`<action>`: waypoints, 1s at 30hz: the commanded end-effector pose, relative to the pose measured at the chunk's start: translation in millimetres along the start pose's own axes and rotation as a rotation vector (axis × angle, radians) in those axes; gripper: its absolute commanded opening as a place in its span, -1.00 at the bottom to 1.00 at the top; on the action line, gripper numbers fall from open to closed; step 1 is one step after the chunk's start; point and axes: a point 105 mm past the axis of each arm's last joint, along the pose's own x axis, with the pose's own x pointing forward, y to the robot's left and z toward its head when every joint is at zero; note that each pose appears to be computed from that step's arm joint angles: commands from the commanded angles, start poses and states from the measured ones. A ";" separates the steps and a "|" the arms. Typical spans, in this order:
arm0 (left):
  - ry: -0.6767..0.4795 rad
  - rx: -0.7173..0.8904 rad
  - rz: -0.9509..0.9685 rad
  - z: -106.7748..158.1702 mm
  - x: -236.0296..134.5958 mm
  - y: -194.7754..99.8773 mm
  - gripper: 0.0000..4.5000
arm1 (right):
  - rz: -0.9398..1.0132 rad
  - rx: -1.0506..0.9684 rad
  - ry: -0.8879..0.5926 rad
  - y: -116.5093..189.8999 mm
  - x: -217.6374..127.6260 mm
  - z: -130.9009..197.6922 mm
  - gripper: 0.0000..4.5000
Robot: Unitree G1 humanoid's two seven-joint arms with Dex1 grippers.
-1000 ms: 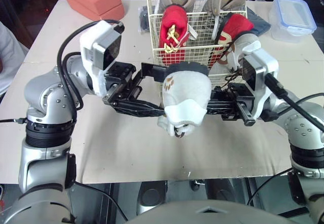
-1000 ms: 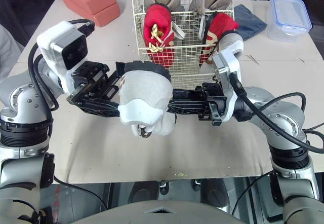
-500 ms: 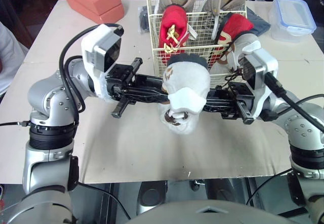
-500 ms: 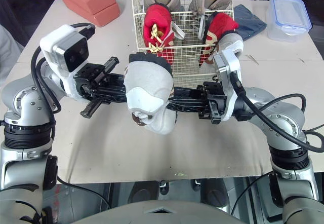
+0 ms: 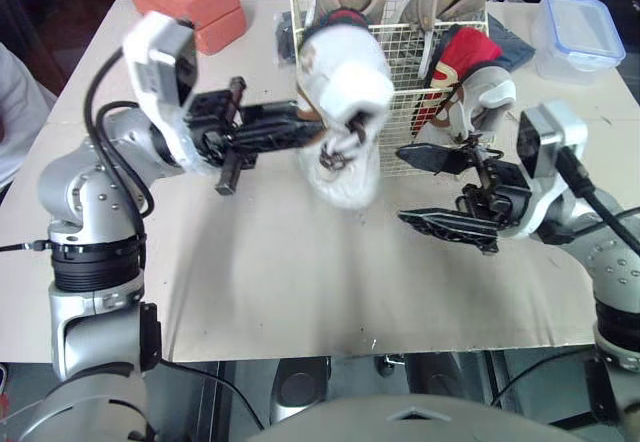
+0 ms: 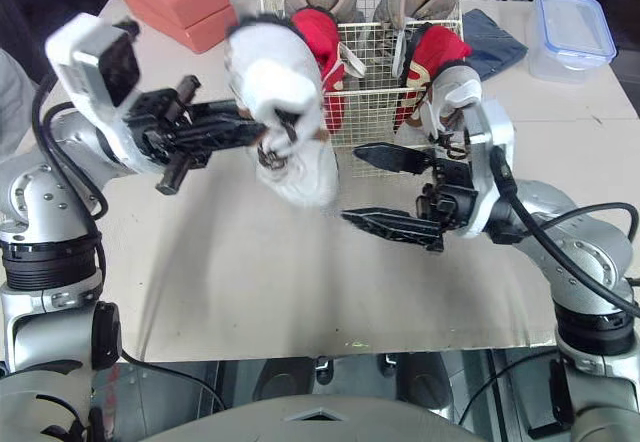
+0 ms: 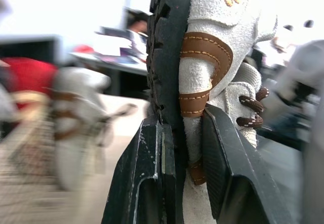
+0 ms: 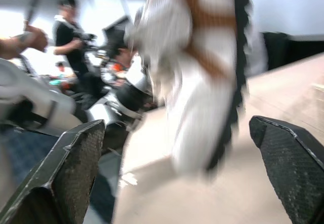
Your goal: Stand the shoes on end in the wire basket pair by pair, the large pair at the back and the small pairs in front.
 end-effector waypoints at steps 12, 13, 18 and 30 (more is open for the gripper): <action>-0.100 0.293 0.174 15.0 1.5 37.8 -0.80 | -0.236 -0.410 -0.137 -7.9 -24.6 -1.3 0.91; -0.093 0.306 0.176 14.2 1.4 39.8 -0.80 | -0.245 -0.425 -0.143 -8.6 -24.9 -1.0 0.91; -0.077 0.371 0.204 9.4 -1.4 51.6 -0.80 | -0.243 -0.455 -0.162 -10.3 -23.0 -3.2 0.91; 0.049 0.243 0.140 -58.5 -8.1 42.5 -0.80 | -0.238 -0.454 -0.206 -13.3 -18.0 4.2 0.91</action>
